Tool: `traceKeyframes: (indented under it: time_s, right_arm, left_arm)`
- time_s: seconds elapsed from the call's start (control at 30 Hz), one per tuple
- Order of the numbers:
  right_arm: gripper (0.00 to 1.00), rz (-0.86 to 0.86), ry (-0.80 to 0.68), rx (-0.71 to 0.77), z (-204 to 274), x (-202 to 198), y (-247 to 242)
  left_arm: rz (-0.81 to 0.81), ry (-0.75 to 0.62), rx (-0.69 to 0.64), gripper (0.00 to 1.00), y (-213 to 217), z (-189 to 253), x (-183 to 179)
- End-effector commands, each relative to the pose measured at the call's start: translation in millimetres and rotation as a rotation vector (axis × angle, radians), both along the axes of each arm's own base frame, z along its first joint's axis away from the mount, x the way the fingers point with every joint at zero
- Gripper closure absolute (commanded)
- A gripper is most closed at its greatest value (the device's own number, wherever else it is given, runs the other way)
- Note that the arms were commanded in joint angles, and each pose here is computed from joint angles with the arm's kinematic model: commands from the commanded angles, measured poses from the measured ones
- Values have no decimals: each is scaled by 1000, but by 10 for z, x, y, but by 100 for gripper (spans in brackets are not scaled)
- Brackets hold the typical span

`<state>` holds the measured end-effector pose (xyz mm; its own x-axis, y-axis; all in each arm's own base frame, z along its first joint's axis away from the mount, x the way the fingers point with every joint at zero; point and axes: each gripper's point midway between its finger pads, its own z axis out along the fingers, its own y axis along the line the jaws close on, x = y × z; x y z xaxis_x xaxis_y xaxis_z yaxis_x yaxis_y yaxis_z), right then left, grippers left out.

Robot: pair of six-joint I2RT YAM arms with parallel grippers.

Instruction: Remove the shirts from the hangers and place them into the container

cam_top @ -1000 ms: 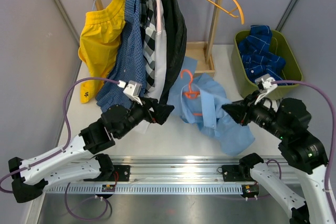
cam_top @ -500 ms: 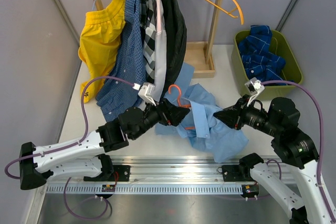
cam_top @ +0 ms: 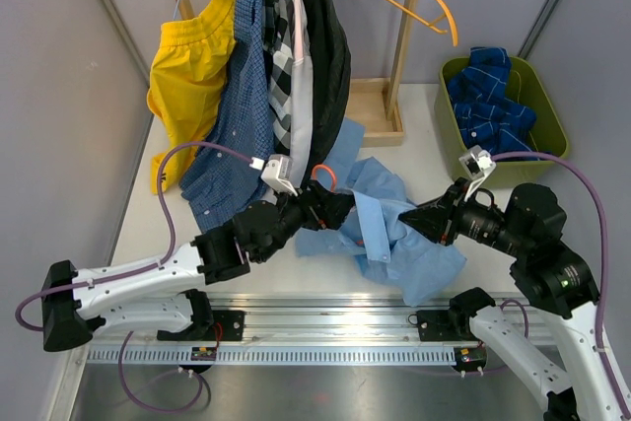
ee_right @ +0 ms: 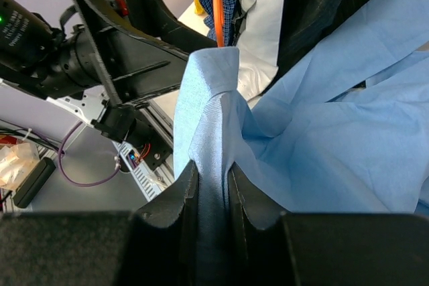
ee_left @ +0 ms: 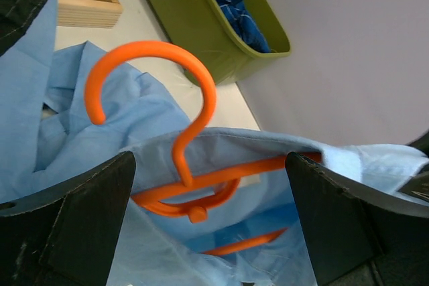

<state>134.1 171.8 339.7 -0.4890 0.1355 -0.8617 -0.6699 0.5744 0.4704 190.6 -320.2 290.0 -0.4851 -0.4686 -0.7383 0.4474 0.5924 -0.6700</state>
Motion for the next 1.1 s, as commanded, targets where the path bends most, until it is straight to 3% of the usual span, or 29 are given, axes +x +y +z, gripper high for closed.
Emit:
traceKeyframes:
  time_s: [0.0,0.1,0.3,0.33,0.43,0.47,0.53,0.7,0.73,0.77,0.87,1.07]
  right_arm:
    - [100,61,-119,80,403,-159,35]
    - [100,78,-118,86,417,-192,47]
    - [100,91,-140,106,463,-241,49]
    - [100,94,-143,109,470,-242,54]
    - [100,94,-131,111,427,-219,68]
    - [100,94,-126,110,412,-213,71]
    - [100,88,-129,110,398,-192,71]
    - [100,68,-111,97,314,-107,78]
    - [91,69,-98,93,277,-91,87]
    - [61,67,-88,89,253,-64,97]
    - [46,76,-76,75,169,-28,119]
    - [39,105,-76,68,63,-17,160]
  left_arm:
    - [109,-49,-11,2,76,100,177]
    - [114,-61,-3,6,44,99,203]
    - [108,-78,-4,37,-30,107,232]
    - [102,-79,-2,50,-50,106,231]
    - [86,-85,-6,74,-97,138,225]
    - [86,-84,-3,88,-100,136,226]
    - [85,-84,-7,98,-104,171,224]
    - [96,-100,11,100,-23,257,219]
    - [114,-114,18,100,18,332,240]
    - [127,-116,51,100,66,332,251]
    - [198,-159,135,100,286,533,312]
    - [363,-218,336,100,878,769,426]
